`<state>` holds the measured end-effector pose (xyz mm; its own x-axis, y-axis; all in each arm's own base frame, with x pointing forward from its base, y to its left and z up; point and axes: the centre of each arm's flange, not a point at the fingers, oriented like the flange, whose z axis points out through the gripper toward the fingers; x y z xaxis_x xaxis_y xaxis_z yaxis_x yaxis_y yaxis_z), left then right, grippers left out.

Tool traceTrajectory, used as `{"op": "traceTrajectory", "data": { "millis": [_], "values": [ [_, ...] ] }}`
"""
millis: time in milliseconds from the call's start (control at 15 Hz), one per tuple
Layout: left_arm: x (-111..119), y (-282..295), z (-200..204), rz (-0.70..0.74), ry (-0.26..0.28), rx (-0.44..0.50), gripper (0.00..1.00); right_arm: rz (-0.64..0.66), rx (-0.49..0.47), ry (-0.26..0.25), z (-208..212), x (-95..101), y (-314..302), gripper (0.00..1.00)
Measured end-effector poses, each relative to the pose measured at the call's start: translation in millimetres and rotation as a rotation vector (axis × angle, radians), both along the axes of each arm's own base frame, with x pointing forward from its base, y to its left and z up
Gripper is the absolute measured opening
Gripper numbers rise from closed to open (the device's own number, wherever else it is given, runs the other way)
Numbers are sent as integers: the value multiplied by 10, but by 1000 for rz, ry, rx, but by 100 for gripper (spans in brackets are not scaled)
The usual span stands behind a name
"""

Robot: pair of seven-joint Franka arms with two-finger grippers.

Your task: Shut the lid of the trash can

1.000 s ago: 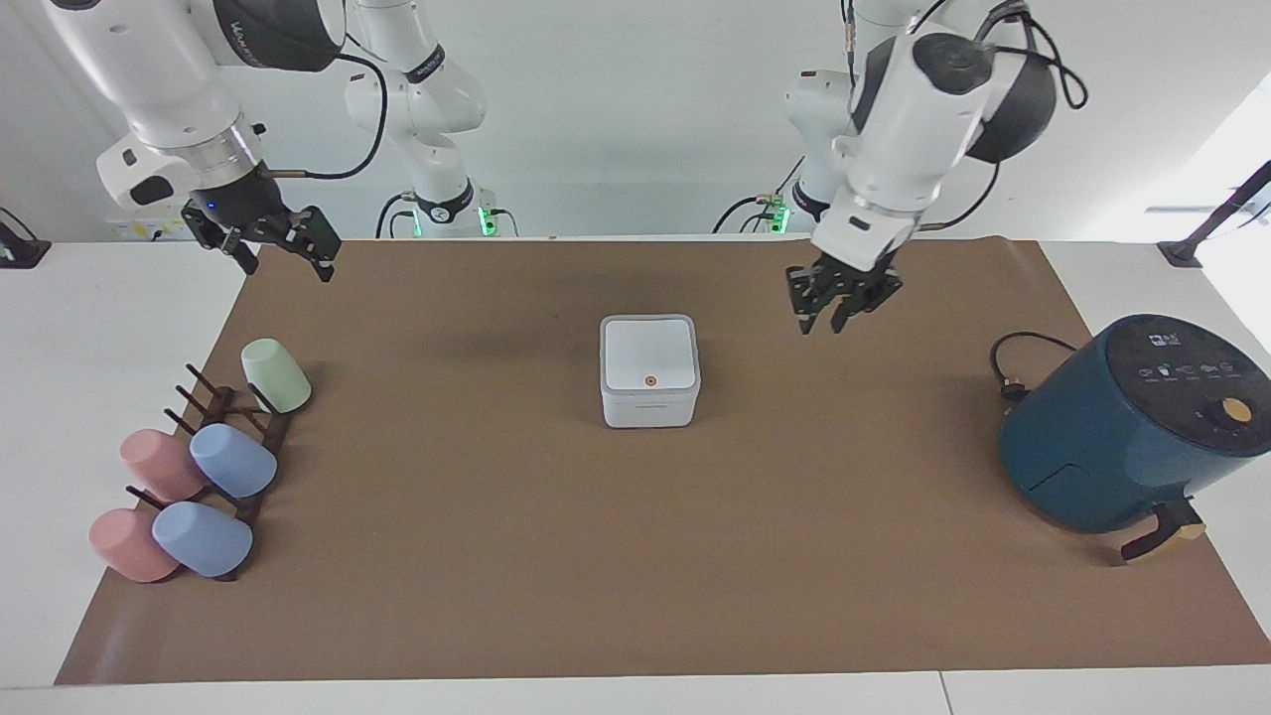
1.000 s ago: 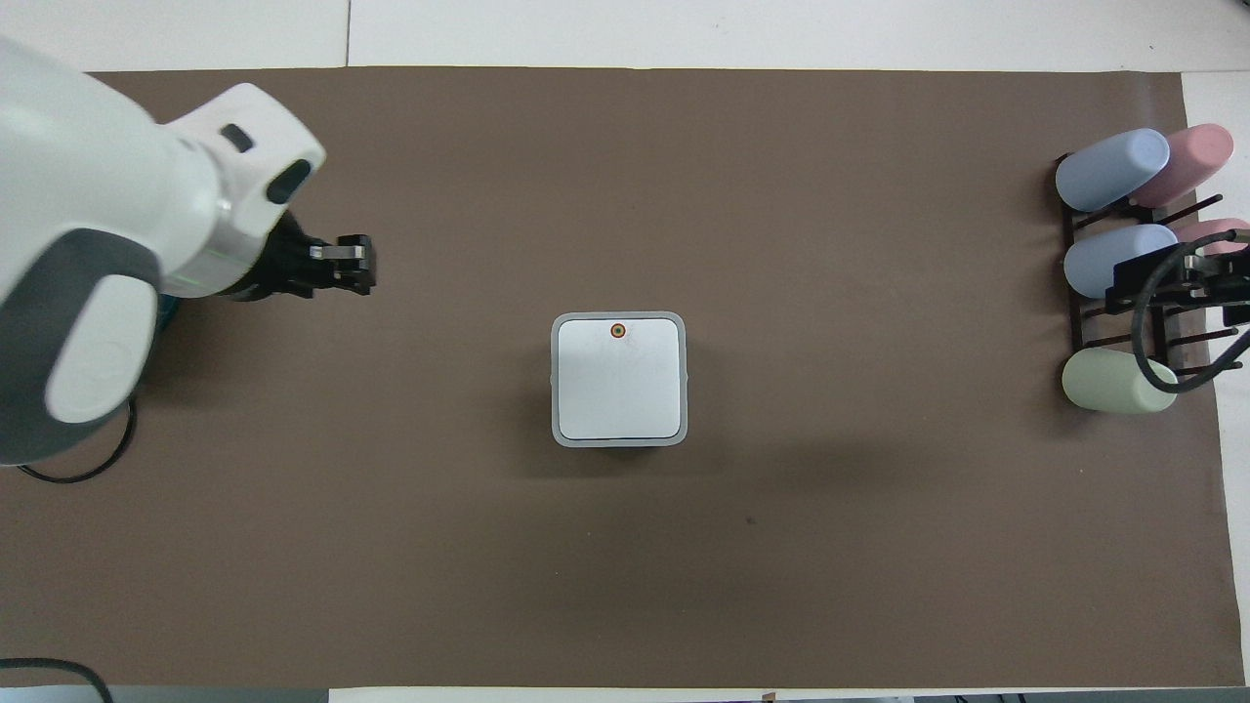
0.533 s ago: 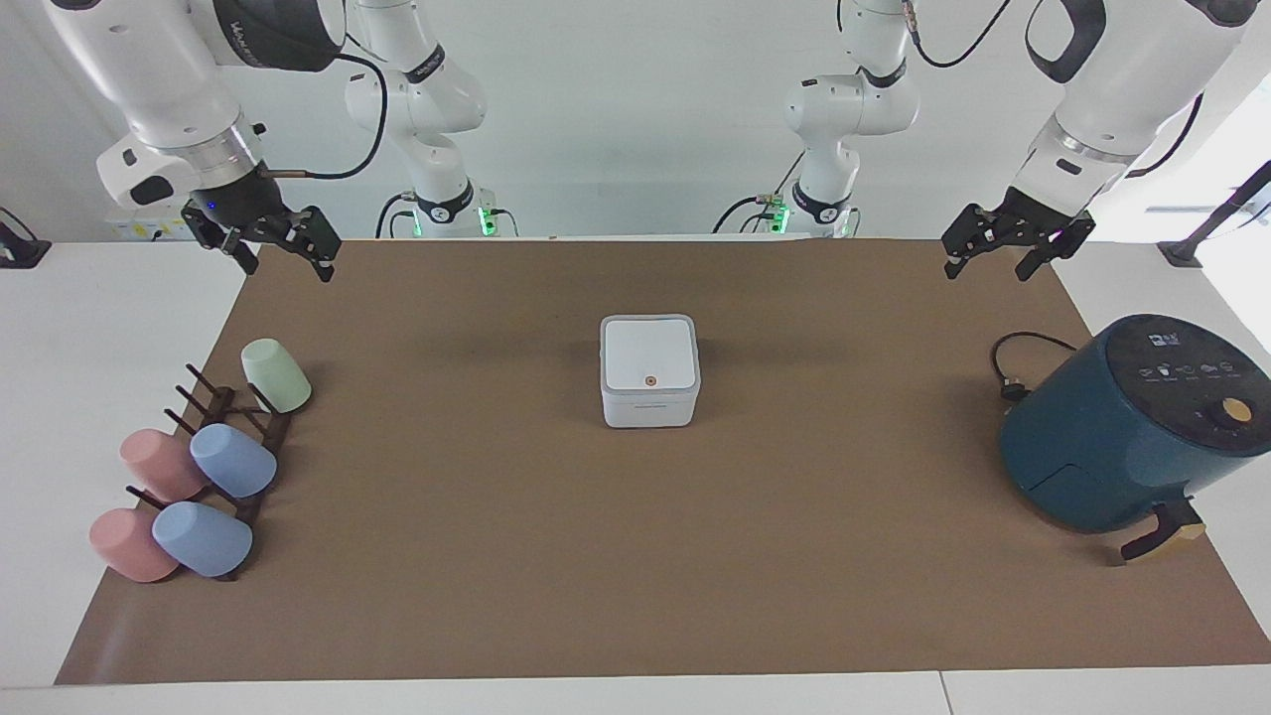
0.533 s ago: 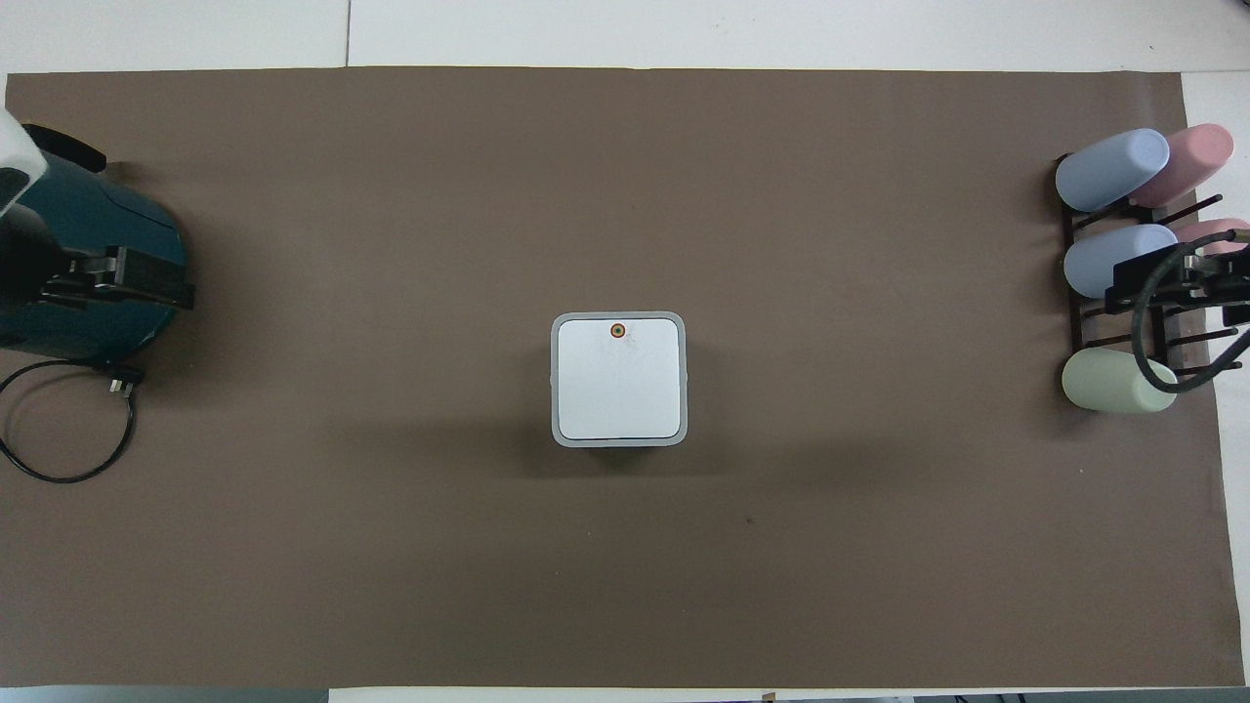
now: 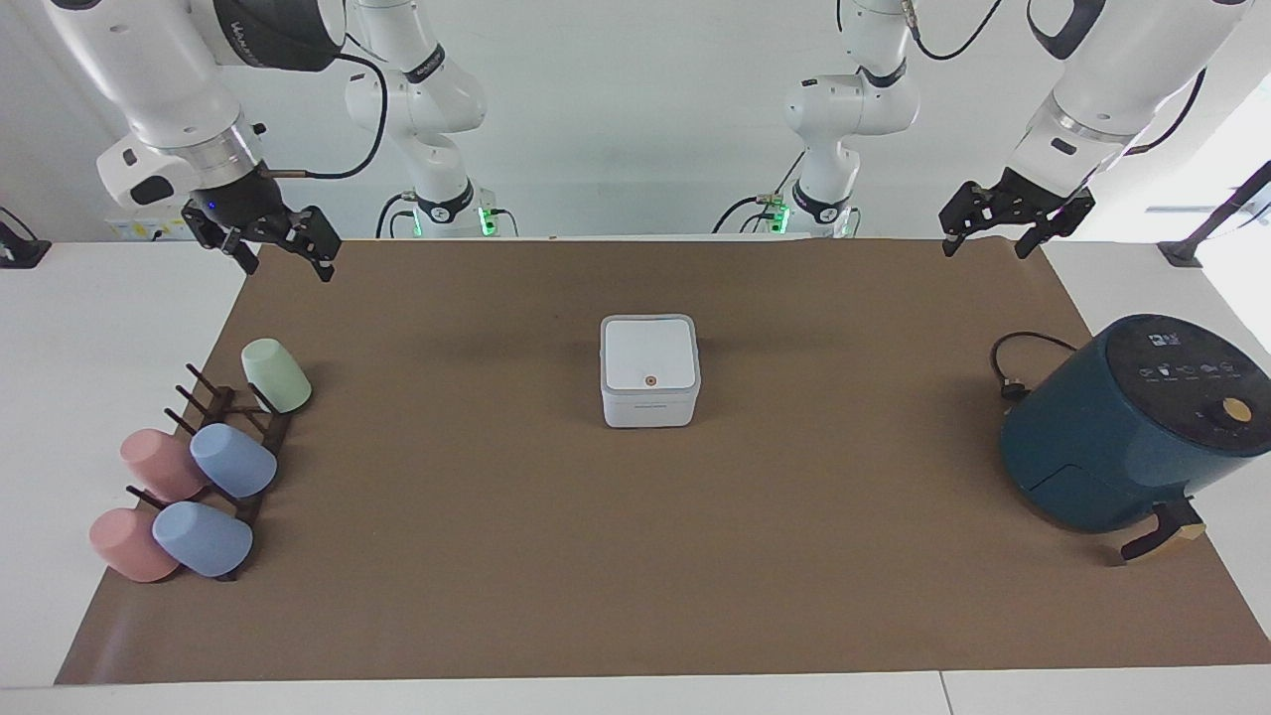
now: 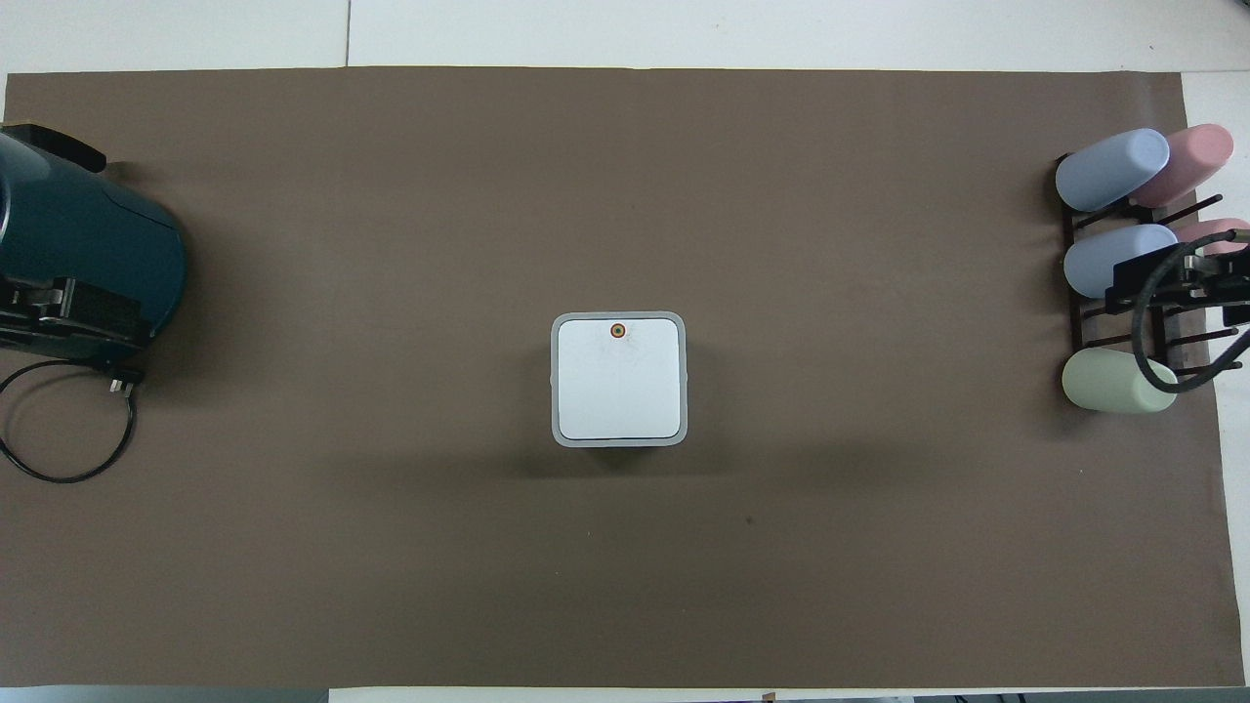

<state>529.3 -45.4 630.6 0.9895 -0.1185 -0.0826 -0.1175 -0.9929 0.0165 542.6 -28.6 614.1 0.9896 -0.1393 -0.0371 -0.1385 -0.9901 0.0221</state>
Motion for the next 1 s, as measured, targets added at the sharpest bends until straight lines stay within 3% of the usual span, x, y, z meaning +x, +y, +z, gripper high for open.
{"op": "traceTrajectory", "data": {
  "millis": [267, 1000],
  "values": [
    [-9, -14, -100, -3, 22, 2, 100, 0, 0, 0, 0, 0, 0, 100],
    [-24, -80, -48, -12, 12, -8, 100, 0, 0, 0, 0, 0, 0, 100]
  ]
}}
